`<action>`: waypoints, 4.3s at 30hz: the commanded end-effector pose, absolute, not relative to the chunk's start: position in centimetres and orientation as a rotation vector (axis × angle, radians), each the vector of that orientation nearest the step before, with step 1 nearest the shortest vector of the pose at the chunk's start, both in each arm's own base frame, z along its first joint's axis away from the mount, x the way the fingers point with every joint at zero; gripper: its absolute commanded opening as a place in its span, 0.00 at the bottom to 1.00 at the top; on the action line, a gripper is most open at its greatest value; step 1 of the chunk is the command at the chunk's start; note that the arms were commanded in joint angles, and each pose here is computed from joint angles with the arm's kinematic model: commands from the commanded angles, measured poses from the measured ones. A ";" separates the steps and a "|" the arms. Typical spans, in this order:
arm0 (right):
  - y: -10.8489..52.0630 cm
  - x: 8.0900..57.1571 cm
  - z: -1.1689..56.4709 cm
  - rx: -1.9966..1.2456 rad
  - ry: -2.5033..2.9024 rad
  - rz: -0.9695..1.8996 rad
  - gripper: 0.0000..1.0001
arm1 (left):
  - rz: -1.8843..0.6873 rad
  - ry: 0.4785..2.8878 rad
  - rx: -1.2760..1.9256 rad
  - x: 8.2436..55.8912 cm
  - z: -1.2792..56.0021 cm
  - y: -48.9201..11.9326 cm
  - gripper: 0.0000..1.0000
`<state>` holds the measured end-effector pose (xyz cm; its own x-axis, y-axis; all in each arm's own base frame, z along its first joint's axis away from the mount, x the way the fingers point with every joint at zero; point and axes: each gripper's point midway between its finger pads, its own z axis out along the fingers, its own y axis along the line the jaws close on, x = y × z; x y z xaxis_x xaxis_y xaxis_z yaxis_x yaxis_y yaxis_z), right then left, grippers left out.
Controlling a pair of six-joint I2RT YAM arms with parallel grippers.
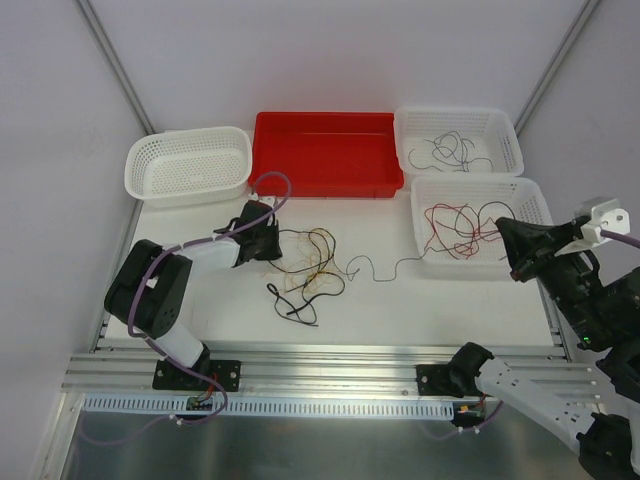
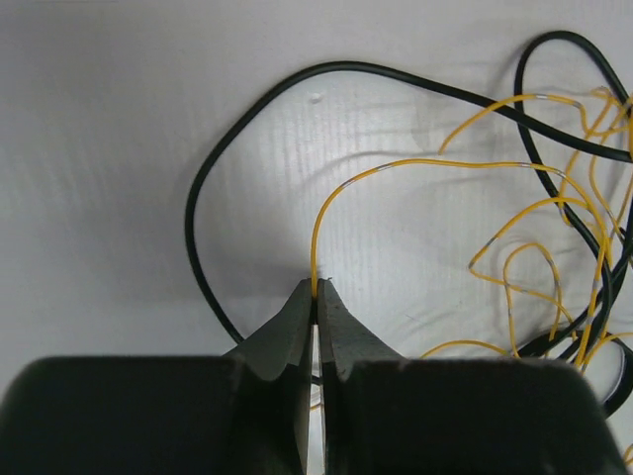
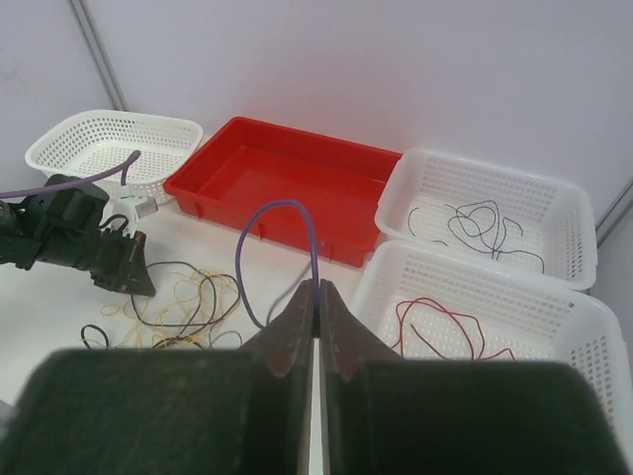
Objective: Untangle the cables
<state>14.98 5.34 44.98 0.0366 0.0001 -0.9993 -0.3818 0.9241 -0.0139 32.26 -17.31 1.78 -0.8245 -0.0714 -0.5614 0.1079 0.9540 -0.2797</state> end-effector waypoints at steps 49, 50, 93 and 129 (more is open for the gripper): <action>26.5 28.1 5.0 -0.662 2.523 0.299 0.61 | -0.135 2.033 0.170 28.8 20.7 -7.4 0.96; 26.6 28.4 5.0 -0.656 2.520 0.286 0.56 | -0.125 2.046 0.174 28.7 20.0 -7.3 0.95; 22.2 29.0 20.4 -0.625 2.117 0.283 0.01 | -0.070 2.041 0.159 28.1 19.3 -6.2 0.95; 22.2 33.3 5.3 -0.691 2.441 0.144 0.66 | -0.116 2.102 0.206 28.3 17.7 -7.2 0.94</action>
